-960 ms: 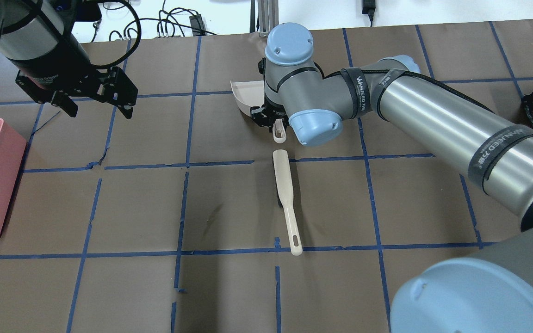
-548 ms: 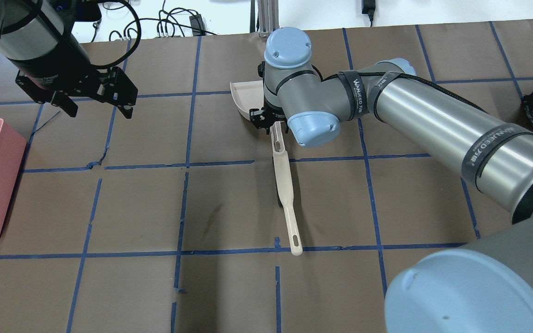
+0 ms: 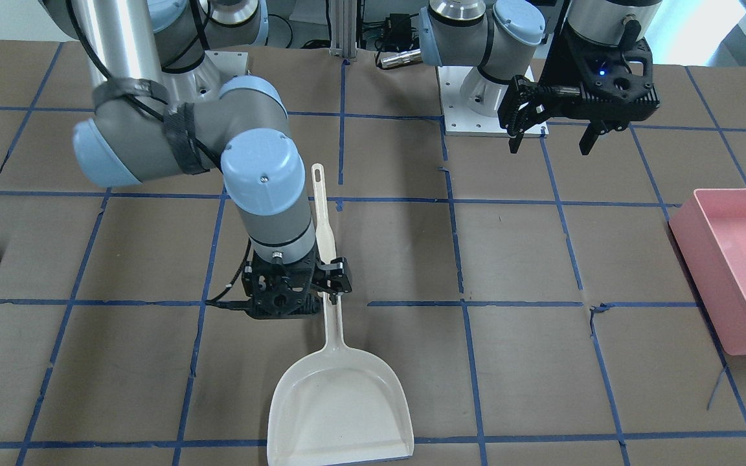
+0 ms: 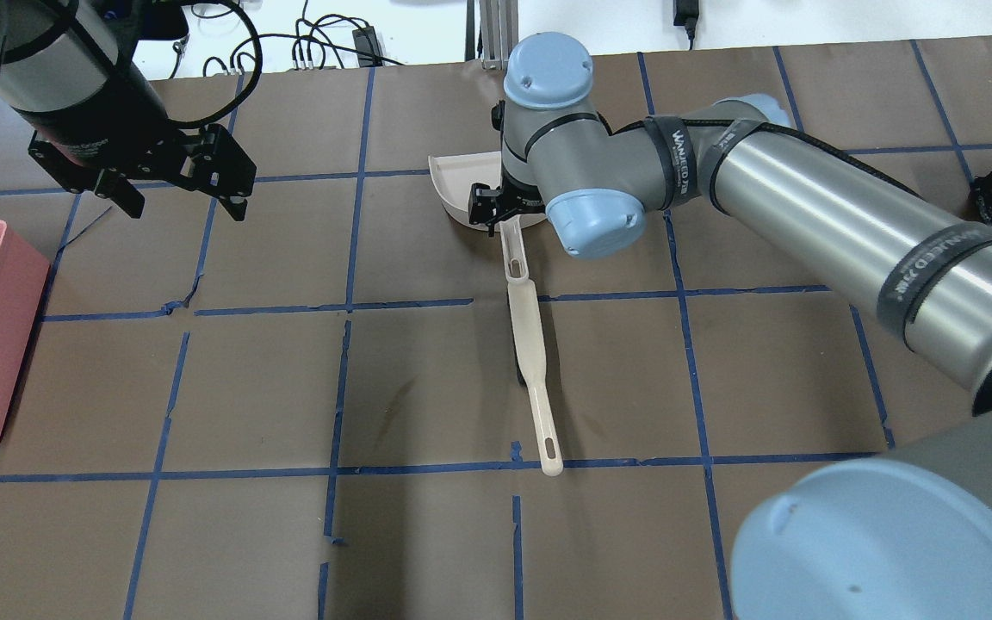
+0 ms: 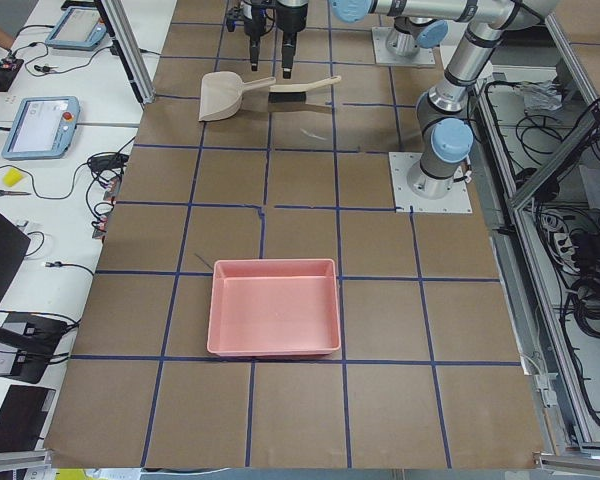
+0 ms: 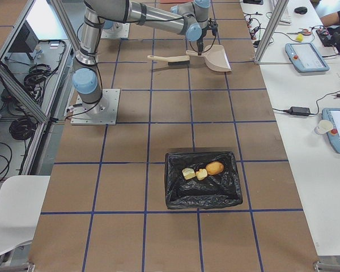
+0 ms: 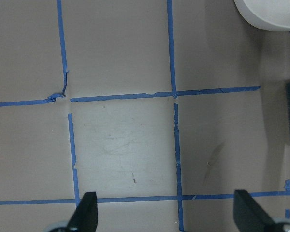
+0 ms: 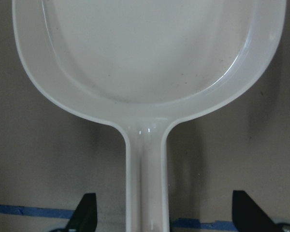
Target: Sweep and dump trash in nearest bin
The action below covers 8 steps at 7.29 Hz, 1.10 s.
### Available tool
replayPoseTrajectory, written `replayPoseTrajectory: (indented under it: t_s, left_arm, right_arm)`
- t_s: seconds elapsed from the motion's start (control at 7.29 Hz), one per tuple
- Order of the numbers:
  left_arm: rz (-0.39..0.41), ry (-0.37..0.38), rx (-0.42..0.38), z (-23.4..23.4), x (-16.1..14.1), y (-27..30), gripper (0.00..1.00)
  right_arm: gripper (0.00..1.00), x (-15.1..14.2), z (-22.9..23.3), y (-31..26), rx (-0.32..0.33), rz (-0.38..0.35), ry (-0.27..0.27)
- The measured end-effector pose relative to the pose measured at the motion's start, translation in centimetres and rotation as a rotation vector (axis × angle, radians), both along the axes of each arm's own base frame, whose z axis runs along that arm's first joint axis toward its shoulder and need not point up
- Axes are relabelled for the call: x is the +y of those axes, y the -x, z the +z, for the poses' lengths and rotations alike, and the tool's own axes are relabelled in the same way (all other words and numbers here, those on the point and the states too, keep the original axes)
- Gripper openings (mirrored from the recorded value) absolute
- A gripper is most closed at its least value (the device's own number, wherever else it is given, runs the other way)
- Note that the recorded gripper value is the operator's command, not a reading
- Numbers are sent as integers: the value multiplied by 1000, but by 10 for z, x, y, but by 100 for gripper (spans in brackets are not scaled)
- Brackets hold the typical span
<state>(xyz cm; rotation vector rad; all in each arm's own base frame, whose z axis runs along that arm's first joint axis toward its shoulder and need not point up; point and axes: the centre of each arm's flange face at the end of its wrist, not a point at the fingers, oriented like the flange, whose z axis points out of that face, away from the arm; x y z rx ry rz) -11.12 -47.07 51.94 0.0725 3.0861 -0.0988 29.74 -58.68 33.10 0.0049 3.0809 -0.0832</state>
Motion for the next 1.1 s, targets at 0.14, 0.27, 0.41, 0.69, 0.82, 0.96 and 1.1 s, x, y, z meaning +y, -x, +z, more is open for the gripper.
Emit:
replayPoseTrajectory:
  t_s: [0.14, 0.27, 0.41, 0.69, 0.82, 0.96, 1.1]
  left_arm:
    - [0, 1, 0, 0, 0, 0, 100]
    - [0, 1, 0, 0, 0, 0, 100]
    - [0, 1, 0, 0, 0, 0, 100]
    - [-1, 1, -1, 0, 0, 0, 100]
    - [-1, 1, -1, 0, 0, 0, 100]
    - [0, 1, -2, 0, 0, 0, 100]
    - [0, 1, -2, 0, 0, 0, 100]
  right_arm:
    - [100, 15, 40, 30, 13, -24, -49]
    - [100, 36, 83, 63, 21, -44, -87]
    - [100, 64, 124, 90, 23, -56, -111]
    - [100, 111, 174, 127, 24, -31, -138]
    - [100, 120, 182, 133, 23, -20, -136]
    - [100, 127, 188, 135, 23, -12, -121]
    - [100, 134, 194, 135, 23, -8, -106]
